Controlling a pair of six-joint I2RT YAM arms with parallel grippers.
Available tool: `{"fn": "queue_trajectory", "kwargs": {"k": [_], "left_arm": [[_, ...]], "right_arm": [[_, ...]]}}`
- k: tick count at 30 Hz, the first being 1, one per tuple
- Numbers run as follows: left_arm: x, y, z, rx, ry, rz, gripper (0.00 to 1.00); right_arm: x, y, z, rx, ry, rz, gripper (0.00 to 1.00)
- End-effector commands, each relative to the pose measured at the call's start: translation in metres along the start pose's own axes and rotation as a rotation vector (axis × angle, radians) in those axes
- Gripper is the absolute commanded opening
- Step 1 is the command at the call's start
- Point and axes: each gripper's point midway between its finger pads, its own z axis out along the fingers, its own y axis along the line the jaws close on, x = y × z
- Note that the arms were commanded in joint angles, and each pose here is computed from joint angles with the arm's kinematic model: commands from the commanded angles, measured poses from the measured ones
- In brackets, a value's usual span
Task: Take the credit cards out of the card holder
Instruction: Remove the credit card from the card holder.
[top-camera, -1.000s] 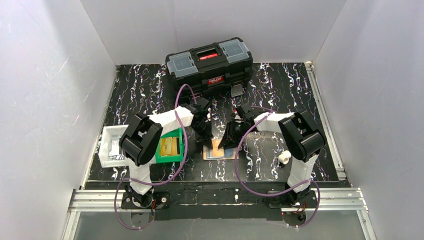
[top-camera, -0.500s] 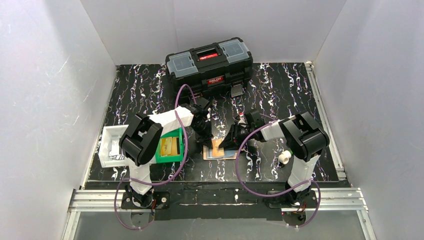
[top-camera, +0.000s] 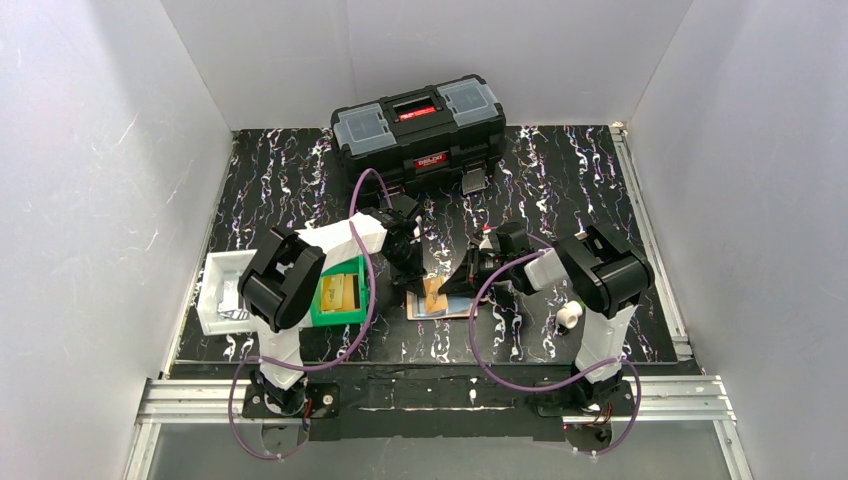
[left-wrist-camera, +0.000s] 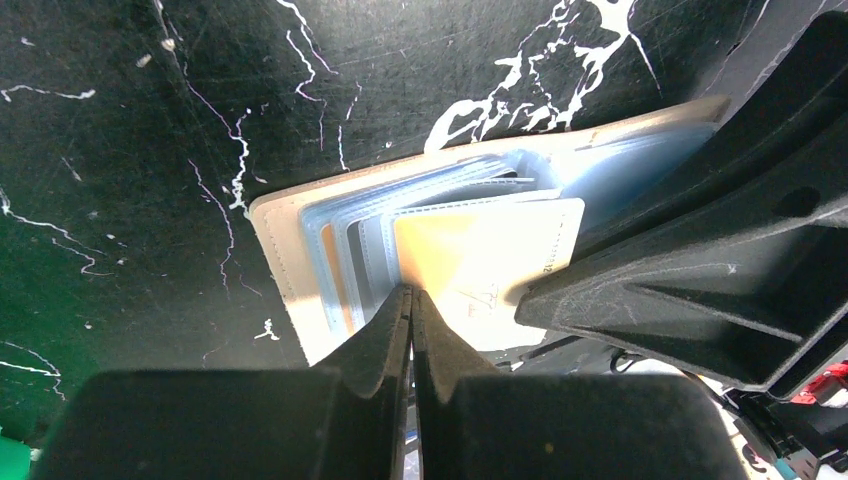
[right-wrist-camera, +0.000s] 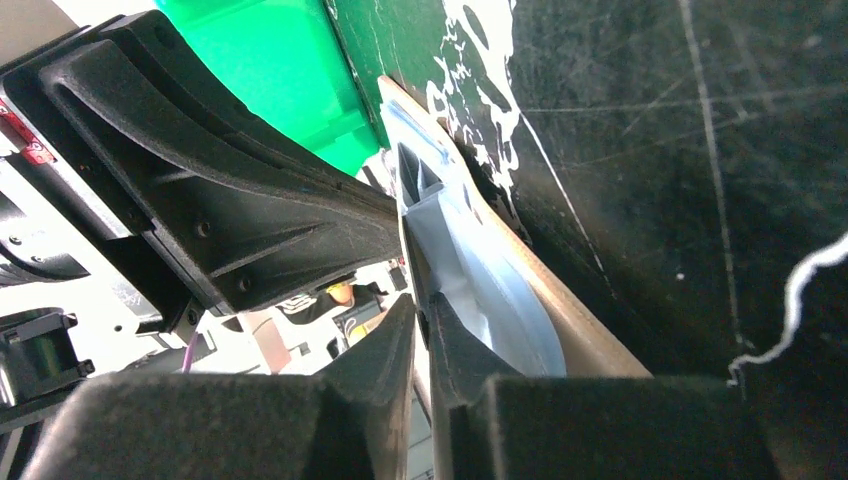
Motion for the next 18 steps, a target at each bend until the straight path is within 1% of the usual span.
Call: {"fn": "queue_trajectory", "kwargs": {"k": [1, 8, 14, 18], "left_arm": [[0.023, 0.044, 0.027, -0.169, 0.072, -0.014, 0.00], [0.024, 0.050, 0.028, -0.195, 0.075, -0.011, 0.00], [0.025, 0.053, 0.029, -0.208, 0.078, -0.009, 0.00], [0.024, 0.053, 0.028, -0.207, 0.076, -0.007, 0.00]], "right_arm": [[-0.005, -0.003, -0.003, 0.009, -0.034, 0.050, 0.14], [-0.012, -0.011, -0.017, 0.064, -0.090, 0.032, 0.10], [-0.015, -0.014, -0.024, 0.101, -0.113, 0.011, 0.07], [-0.018, -0.018, -0.031, 0.145, -0.136, 0.002, 0.01]]}}
